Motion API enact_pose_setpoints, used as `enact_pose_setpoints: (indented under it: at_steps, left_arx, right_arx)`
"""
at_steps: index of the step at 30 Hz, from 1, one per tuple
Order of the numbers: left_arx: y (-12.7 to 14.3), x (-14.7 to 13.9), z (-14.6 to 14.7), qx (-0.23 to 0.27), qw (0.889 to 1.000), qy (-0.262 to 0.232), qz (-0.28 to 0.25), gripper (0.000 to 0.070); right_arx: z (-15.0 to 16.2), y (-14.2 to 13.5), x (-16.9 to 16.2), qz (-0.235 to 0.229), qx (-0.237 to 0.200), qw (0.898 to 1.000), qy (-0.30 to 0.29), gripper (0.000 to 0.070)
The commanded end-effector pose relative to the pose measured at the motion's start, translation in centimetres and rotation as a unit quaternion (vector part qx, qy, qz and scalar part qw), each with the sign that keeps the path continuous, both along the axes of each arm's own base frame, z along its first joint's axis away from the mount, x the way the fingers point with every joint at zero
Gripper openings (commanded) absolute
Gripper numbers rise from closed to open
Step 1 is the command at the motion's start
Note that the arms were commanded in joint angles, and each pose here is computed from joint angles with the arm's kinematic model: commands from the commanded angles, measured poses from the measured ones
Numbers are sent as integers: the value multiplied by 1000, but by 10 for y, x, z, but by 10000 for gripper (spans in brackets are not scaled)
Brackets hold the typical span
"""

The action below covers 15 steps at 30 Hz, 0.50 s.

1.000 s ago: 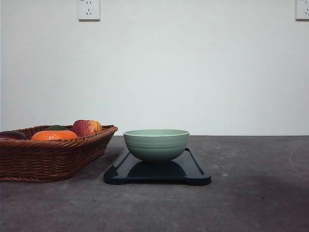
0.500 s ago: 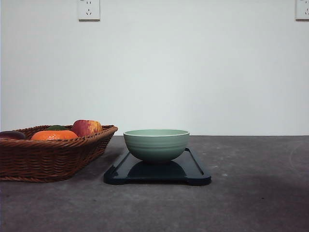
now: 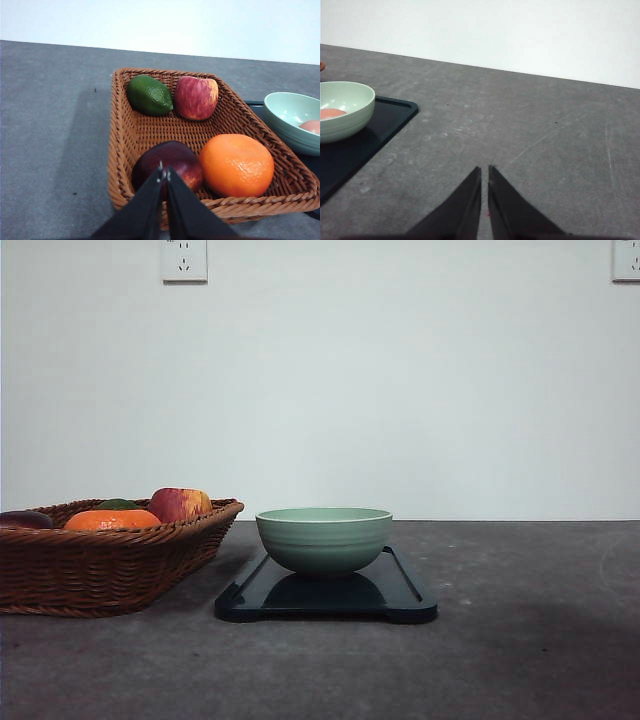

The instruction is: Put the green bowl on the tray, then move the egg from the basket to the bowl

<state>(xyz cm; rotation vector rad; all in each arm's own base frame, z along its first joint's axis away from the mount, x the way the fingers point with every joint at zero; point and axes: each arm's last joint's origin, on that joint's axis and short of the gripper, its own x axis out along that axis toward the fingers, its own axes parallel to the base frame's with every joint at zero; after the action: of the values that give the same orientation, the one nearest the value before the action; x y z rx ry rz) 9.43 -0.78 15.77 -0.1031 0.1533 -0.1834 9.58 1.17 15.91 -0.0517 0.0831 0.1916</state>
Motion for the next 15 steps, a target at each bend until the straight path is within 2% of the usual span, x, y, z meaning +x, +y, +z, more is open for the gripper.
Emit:
enact_pose_setpoints:
  at_steps: [1, 15]
  left_arx:
    - [0, 1, -7, -1, 1000, 12, 2, 0]
    - [0, 1, -7, -1, 1000, 12, 2, 0]
  right_arx:
    - [0, 0, 0, -1, 5, 1000, -3, 17]
    - [0, 0, 0, -1, 5, 1000, -3, 17]
